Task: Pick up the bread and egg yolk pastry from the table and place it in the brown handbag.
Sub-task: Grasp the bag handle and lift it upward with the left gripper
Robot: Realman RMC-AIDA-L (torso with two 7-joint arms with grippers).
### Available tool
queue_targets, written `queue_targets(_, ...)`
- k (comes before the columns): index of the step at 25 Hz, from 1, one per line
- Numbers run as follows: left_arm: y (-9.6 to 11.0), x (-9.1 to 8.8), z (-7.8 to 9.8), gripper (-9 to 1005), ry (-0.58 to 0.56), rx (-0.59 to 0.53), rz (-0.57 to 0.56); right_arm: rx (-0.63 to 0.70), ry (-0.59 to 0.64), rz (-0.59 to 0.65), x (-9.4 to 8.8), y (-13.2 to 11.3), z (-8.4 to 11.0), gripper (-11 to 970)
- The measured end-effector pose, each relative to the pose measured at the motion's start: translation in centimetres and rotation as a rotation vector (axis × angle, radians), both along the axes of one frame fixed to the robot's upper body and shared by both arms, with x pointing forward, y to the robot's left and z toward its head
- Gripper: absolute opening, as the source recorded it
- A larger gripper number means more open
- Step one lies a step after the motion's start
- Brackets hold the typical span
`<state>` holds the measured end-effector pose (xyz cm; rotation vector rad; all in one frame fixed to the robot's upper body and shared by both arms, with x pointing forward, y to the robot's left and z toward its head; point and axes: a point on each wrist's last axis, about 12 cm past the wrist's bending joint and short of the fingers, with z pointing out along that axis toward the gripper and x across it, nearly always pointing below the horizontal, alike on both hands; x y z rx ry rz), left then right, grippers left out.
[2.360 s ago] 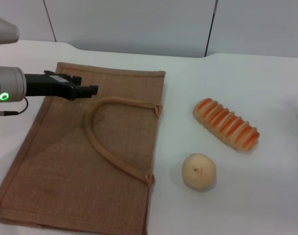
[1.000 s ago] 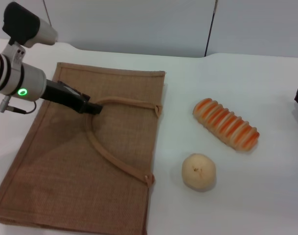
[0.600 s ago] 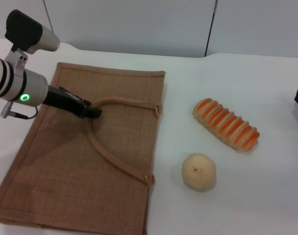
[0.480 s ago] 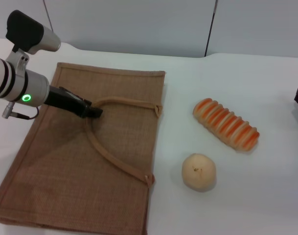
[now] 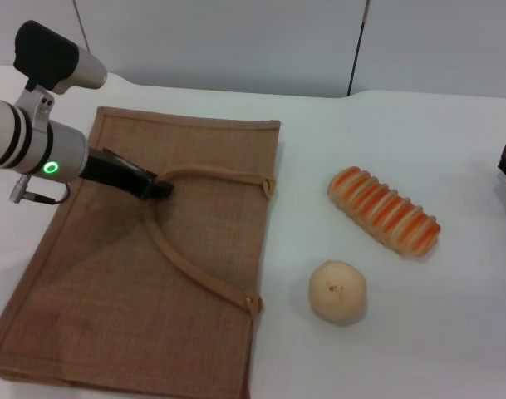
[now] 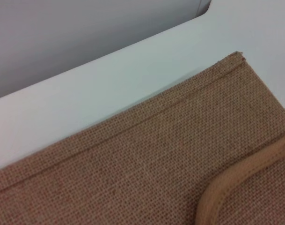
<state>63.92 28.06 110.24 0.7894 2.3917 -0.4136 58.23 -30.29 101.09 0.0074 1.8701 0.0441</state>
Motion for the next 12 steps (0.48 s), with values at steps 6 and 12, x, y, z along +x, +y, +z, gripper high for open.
queue_targets(6,-0.28,0.12,-0.02,241,0.004,0.002,-0.003,0.001,-0.001,0.0,0.06,0.05,0.04,789)
queue_targets(12,-0.79,0.21,-0.38,205,0.023,0.0,-0.012,0.002,-0.003,0.001,0.16,0.11,0.11,789)
